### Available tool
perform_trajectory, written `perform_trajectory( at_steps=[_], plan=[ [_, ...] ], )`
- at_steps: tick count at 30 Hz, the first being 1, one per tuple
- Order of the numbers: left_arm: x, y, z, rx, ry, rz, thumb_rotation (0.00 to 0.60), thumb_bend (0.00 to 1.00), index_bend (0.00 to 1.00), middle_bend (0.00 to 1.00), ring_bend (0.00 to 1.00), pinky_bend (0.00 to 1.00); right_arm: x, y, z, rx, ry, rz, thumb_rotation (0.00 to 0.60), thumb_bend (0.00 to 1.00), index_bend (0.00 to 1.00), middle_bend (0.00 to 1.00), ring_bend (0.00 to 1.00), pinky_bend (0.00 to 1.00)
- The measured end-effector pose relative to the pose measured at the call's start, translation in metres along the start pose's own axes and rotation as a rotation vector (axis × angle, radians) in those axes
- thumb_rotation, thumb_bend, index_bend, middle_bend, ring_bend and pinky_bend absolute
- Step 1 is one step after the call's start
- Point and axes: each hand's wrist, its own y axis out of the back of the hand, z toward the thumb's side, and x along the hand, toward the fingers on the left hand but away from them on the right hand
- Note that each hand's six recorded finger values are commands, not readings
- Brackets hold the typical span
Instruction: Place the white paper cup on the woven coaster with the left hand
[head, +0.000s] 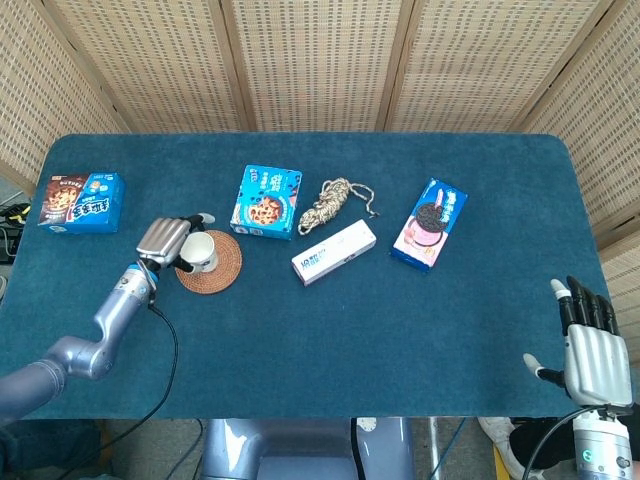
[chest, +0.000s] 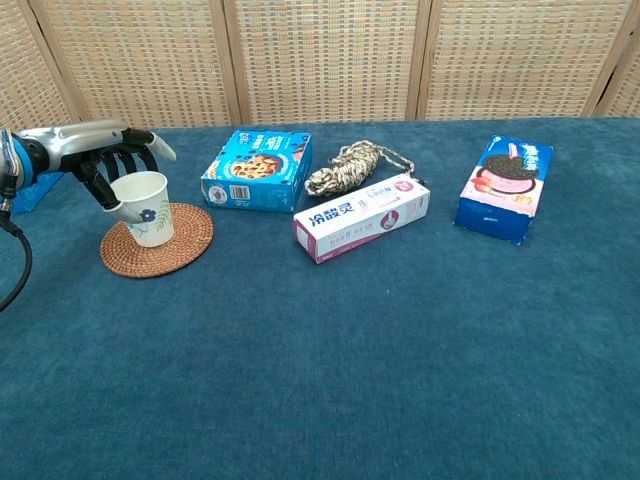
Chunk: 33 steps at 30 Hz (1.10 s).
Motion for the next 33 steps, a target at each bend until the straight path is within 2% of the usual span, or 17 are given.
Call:
perform_trajectory(
  at_steps=[6, 11, 13, 16, 19, 22, 24, 29, 33],
  plan=[
    [-0.005, 0.005, 0.000, 0.000, -0.015, -0.019, 0.600, 0.00, 0.00, 0.01, 0.03, 0.22, 0.000, 0.000, 0.001, 0.001, 0.003, -0.001, 0.600, 0.00, 0.06, 0.00, 0.00, 0.00],
    [-0.014, 0.013, -0.004, 0.019, -0.022, -0.016, 0.600, 0.00, 0.00, 0.00, 0.00, 0.05, 0.001, 0.002, 0.001, -0.004, 0.005, -0.004, 0.600, 0.00, 0.06, 0.00, 0.00, 0.00],
    [-0.020, 0.018, -0.007, 0.020, -0.023, -0.010, 0.600, 0.00, 0.00, 0.00, 0.00, 0.01, 0.001, 0.002, 0.002, -0.005, 0.006, -0.005, 0.600, 0.00, 0.06, 0.00, 0.00, 0.00],
    [-0.031, 0.030, -0.016, 0.035, -0.015, 0.020, 0.600, 0.00, 0.00, 0.00, 0.00, 0.00, 0.002, 0.002, 0.002, -0.007, 0.010, -0.005, 0.600, 0.00, 0.06, 0.00, 0.00, 0.00],
    [-0.045, 0.045, -0.026, 0.042, -0.003, 0.090, 0.600, 0.00, 0.00, 0.00, 0.00, 0.00, 0.003, 0.002, 0.003, -0.009, 0.014, -0.005, 0.600, 0.00, 0.06, 0.00, 0.00, 0.00],
    [-0.067, 0.060, -0.043, 0.036, 0.026, 0.178, 0.600, 0.00, 0.00, 0.00, 0.00, 0.00, 0.003, 0.002, 0.004, -0.010, 0.020, -0.002, 0.600, 0.00, 0.06, 0.00, 0.00, 0.00],
    [-0.094, 0.068, -0.060, 0.028, 0.066, 0.230, 0.600, 0.00, 0.00, 0.00, 0.00, 0.00, 0.003, 0.002, 0.005, -0.011, 0.024, -0.002, 0.600, 0.00, 0.06, 0.00, 0.00, 0.00],
    [-0.146, 0.064, -0.083, 0.020, 0.152, 0.256, 0.600, 0.00, 0.00, 0.00, 0.00, 0.00, 0.004, 0.003, 0.006, -0.019, 0.034, -0.007, 0.600, 0.00, 0.06, 0.00, 0.00, 0.00],
    [-0.182, 0.060, -0.088, -0.008, 0.204, 0.293, 0.600, 0.00, 0.00, 0.00, 0.00, 0.00, 0.005, 0.004, 0.006, -0.022, 0.038, -0.011, 0.600, 0.00, 0.06, 0.00, 0.00, 0.00]
  ],
)
